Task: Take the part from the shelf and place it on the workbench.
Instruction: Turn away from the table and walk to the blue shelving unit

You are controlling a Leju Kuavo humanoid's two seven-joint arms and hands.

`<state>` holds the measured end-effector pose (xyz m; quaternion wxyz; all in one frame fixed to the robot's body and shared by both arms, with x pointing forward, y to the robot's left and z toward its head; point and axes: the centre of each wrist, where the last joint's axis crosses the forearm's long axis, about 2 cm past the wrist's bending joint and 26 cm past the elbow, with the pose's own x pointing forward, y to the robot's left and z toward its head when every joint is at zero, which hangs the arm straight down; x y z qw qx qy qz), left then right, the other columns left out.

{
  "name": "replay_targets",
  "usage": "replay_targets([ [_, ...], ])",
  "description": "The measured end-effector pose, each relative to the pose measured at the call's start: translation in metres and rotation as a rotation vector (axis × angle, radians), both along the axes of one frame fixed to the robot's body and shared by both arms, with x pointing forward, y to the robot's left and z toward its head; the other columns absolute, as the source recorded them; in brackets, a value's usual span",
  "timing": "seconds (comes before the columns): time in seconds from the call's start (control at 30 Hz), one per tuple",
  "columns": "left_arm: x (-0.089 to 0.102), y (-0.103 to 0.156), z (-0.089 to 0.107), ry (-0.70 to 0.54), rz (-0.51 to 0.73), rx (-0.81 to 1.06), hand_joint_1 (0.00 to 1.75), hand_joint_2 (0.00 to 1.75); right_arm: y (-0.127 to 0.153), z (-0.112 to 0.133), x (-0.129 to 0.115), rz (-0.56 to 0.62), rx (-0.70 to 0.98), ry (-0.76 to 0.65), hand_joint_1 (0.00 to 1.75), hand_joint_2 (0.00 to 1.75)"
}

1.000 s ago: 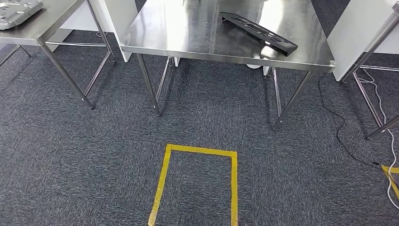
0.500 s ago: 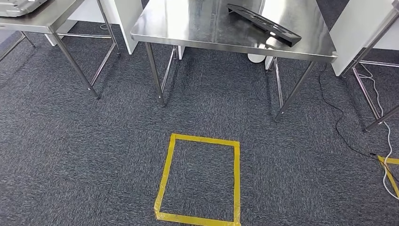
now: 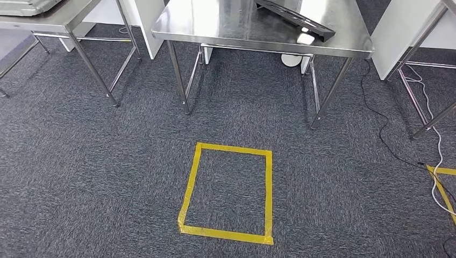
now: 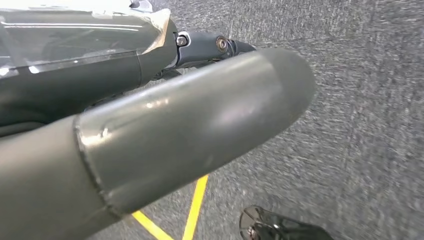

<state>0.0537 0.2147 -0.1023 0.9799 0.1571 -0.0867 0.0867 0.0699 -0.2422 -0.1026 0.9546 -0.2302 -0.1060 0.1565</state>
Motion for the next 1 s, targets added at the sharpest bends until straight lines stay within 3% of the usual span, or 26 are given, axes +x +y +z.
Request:
replay_targets([
  [0.43, 0.002, 0.002, 0.0, -0.021, -0.07, 0.026, 0.0, 0.0, -0.002, -0.001, -0.007, -0.041, -0.013, 0.023, 0.0, 0.0],
  [1.0, 0.0, 0.008, -0.001, -0.014, -0.067, 0.043, 0.0, 0.0, -0.001, -0.002, -0.011, -0.016, -0.029, 0.048, 0.0, 0.0],
])
